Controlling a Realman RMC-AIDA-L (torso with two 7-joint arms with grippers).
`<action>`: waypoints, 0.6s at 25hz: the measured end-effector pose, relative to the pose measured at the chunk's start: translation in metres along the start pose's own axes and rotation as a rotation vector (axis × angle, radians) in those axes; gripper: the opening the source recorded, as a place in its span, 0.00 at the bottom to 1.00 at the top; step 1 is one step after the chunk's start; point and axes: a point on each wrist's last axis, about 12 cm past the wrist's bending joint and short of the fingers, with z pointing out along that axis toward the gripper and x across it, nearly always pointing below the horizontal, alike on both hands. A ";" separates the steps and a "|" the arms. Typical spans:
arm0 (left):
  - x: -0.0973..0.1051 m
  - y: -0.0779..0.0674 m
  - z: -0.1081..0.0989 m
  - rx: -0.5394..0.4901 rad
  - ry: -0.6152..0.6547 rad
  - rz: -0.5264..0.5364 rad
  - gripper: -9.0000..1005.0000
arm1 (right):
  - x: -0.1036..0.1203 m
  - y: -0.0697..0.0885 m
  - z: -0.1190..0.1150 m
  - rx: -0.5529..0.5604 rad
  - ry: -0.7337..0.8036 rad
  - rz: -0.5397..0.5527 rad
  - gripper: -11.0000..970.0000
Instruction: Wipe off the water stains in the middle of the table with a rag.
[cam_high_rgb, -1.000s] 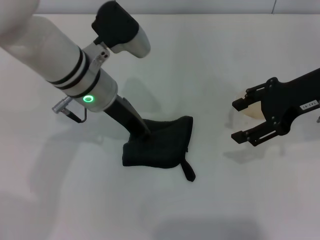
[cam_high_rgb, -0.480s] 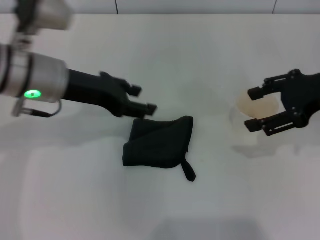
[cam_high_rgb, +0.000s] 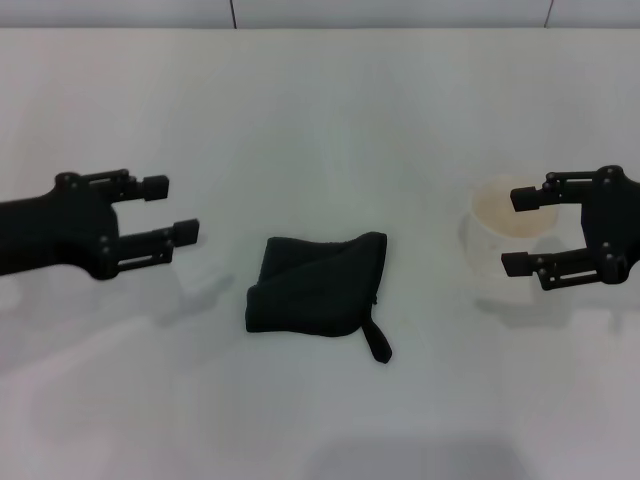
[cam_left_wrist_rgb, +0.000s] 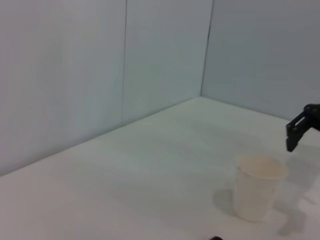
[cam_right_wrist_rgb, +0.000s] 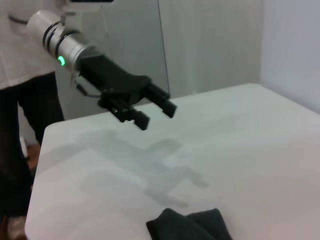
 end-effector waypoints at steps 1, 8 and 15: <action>0.004 -0.002 -0.003 0.005 -0.007 -0.002 0.67 | 0.004 0.000 0.001 0.003 -0.012 -0.001 0.81; 0.014 -0.012 -0.014 0.074 0.011 -0.010 0.67 | 0.020 0.000 0.003 0.032 -0.050 0.005 0.81; 0.017 -0.010 -0.019 0.066 0.025 -0.008 0.67 | 0.021 -0.002 0.002 0.069 -0.068 -0.022 0.81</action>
